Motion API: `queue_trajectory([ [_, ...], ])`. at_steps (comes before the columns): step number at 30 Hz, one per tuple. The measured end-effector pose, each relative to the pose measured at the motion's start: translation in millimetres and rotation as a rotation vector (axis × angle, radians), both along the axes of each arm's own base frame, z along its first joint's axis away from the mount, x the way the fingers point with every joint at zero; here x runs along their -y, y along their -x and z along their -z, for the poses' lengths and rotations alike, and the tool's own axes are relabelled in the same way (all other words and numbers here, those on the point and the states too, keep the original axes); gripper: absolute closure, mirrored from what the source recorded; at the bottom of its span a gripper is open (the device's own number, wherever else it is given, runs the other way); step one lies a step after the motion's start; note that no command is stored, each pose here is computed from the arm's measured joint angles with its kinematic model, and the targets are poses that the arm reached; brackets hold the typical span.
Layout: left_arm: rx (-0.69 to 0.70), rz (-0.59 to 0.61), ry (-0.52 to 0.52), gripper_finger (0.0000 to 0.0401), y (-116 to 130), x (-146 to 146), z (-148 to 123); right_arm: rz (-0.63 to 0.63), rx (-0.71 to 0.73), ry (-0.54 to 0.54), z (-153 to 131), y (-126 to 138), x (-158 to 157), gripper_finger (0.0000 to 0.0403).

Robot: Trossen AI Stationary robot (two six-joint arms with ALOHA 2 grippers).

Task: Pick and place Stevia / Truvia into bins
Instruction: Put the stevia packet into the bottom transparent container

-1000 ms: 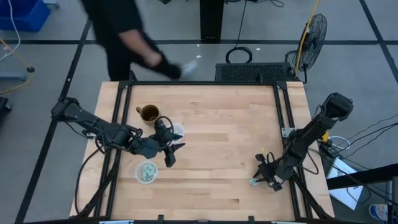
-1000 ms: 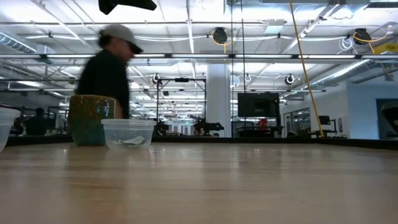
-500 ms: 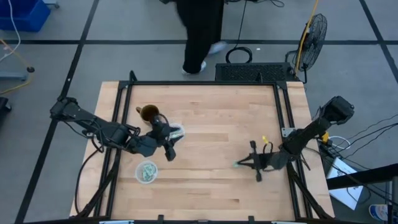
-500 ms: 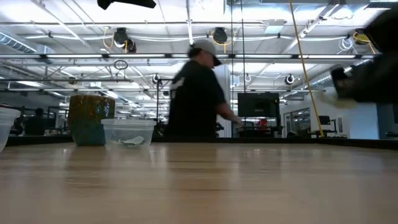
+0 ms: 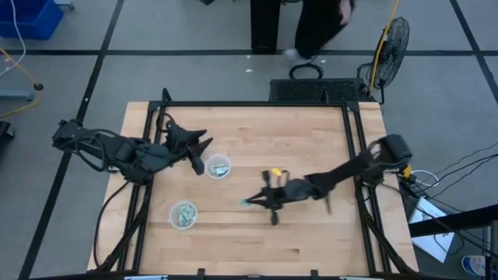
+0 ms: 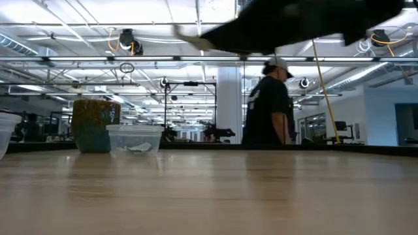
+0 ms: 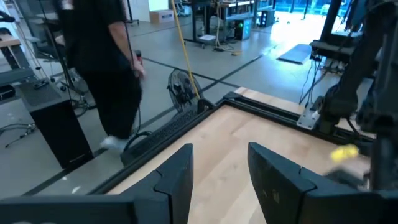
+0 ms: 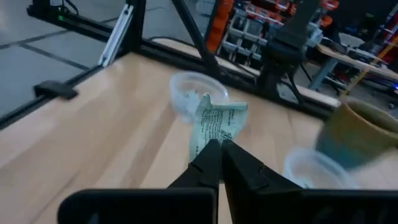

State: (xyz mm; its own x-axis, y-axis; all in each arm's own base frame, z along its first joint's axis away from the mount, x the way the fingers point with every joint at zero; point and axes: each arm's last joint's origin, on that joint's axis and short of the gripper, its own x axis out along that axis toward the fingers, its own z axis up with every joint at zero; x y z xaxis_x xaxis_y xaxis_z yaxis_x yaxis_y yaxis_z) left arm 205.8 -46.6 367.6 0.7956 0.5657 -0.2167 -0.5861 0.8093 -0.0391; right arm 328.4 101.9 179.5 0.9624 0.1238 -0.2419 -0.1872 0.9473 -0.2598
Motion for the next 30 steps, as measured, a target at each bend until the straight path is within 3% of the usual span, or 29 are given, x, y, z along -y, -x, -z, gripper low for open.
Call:
queue_trajectory([
  [7, -0.020, -0.006, -0.006, 0.0242, 3, -2, 1, -0.005, 0.039, 0.028, 10, -82, -1, 0.0402],
  [14, -0.017, -0.006, -0.005, 0.0242, 3, -2, 1, -0.030, 0.092, 0.041, 21, -137, -8, 0.0403],
  [19, -0.017, -0.007, -0.005, 0.0242, 3, -2, 0, -0.141, 0.126, 0.005, 26, -162, -14, 0.0401],
  [30, -0.010, -0.009, 0.001, 0.0242, 3, -2, 0, -0.104, 0.160, -0.005, 44, -195, -3, 0.0393],
])
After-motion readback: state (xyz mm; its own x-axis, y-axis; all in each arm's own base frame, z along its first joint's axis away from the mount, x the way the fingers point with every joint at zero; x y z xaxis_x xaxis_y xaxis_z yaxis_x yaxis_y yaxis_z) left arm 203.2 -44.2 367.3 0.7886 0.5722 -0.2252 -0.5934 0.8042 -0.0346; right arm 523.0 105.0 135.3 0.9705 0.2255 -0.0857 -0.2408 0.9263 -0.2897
